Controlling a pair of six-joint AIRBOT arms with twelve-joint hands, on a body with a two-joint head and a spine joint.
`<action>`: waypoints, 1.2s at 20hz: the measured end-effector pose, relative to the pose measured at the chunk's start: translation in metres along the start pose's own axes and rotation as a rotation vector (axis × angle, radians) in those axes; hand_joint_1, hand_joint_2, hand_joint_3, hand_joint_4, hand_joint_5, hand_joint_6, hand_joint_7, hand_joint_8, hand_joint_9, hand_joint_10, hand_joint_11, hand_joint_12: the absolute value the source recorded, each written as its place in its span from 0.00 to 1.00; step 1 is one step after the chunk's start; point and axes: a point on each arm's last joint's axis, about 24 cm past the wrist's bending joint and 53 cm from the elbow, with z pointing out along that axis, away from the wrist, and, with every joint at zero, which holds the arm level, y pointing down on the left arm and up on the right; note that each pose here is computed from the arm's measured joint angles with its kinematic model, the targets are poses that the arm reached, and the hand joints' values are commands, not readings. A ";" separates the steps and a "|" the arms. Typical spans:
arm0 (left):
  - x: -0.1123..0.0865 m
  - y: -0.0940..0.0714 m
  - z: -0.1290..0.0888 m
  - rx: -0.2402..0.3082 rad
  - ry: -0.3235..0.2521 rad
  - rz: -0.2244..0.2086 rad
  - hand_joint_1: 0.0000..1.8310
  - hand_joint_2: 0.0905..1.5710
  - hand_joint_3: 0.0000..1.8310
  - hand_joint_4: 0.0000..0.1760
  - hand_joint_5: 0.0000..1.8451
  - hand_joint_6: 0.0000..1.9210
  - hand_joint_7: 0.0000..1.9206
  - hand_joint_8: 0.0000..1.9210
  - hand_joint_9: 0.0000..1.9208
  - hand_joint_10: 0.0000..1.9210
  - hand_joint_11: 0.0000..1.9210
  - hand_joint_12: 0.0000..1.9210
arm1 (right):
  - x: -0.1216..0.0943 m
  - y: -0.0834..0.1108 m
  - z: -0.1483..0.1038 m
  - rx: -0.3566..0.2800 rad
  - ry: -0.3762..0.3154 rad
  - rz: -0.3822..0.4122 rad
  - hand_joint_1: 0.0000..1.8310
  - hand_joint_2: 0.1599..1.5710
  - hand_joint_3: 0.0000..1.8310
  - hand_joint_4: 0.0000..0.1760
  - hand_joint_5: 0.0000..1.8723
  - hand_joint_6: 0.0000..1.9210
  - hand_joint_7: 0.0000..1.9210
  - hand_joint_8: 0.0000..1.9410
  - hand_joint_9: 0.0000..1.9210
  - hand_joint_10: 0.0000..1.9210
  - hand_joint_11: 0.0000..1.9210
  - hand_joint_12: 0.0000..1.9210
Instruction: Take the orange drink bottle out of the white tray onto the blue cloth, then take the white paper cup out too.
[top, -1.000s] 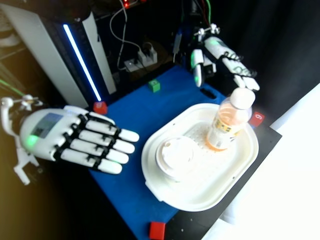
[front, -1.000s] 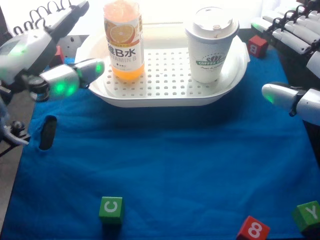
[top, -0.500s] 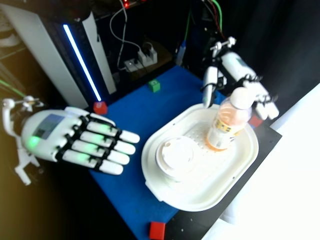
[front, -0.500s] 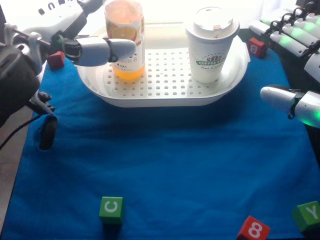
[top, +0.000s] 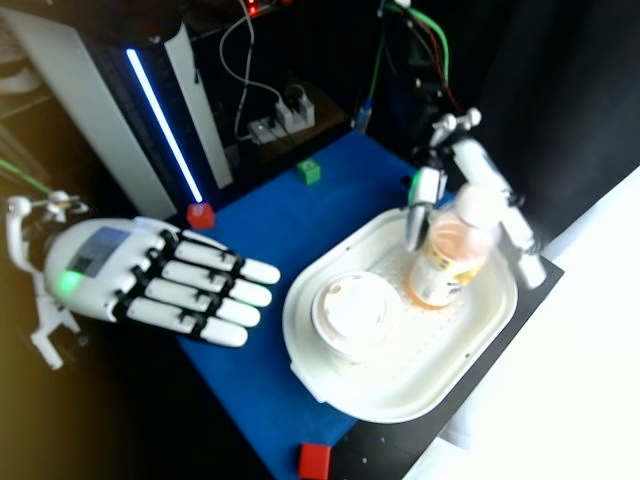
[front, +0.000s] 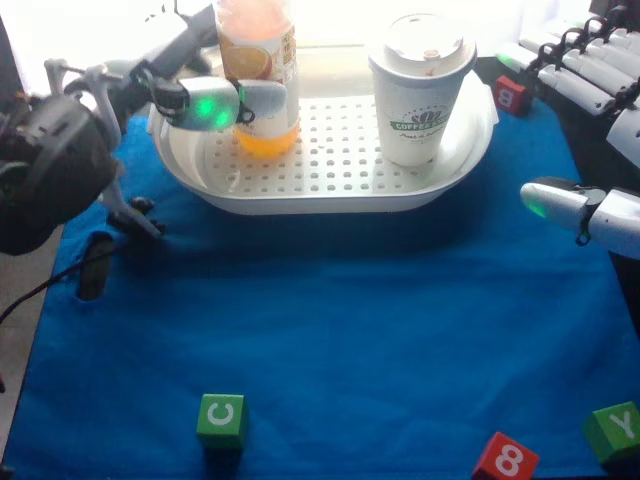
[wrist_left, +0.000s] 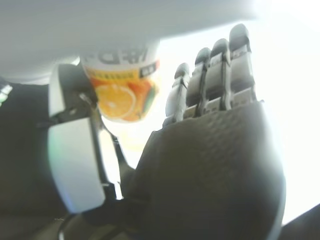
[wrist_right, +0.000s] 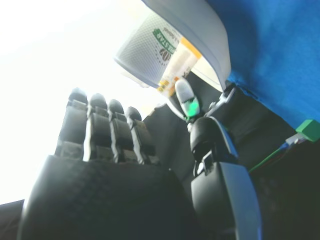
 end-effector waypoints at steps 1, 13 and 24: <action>-0.001 0.001 0.000 -0.003 -0.003 -0.003 0.58 0.84 0.01 0.09 0.28 0.85 0.32 0.87 0.27 0.99 0.31 1.00 | 0.000 0.000 0.000 -0.001 -0.001 0.000 0.21 0.84 0.00 0.00 0.00 0.00 0.00 0.00 0.00 0.00 0.00 0.00; -0.024 -0.069 -0.046 0.234 -0.029 0.082 0.61 0.82 0.00 0.00 0.32 0.76 0.36 0.86 0.35 1.00 0.41 1.00 | 0.001 0.001 0.000 0.001 0.000 0.005 0.18 0.84 0.00 0.00 0.00 0.00 0.00 0.00 0.00 0.00 0.00 0.00; 0.009 -0.106 -0.159 0.439 0.073 0.130 0.50 0.81 0.00 0.30 0.35 0.79 0.20 0.92 0.24 0.98 0.31 1.00 | 0.003 0.000 0.000 0.009 0.002 0.016 0.17 0.85 0.00 0.00 0.00 0.00 0.00 0.00 0.00 0.00 0.00 0.00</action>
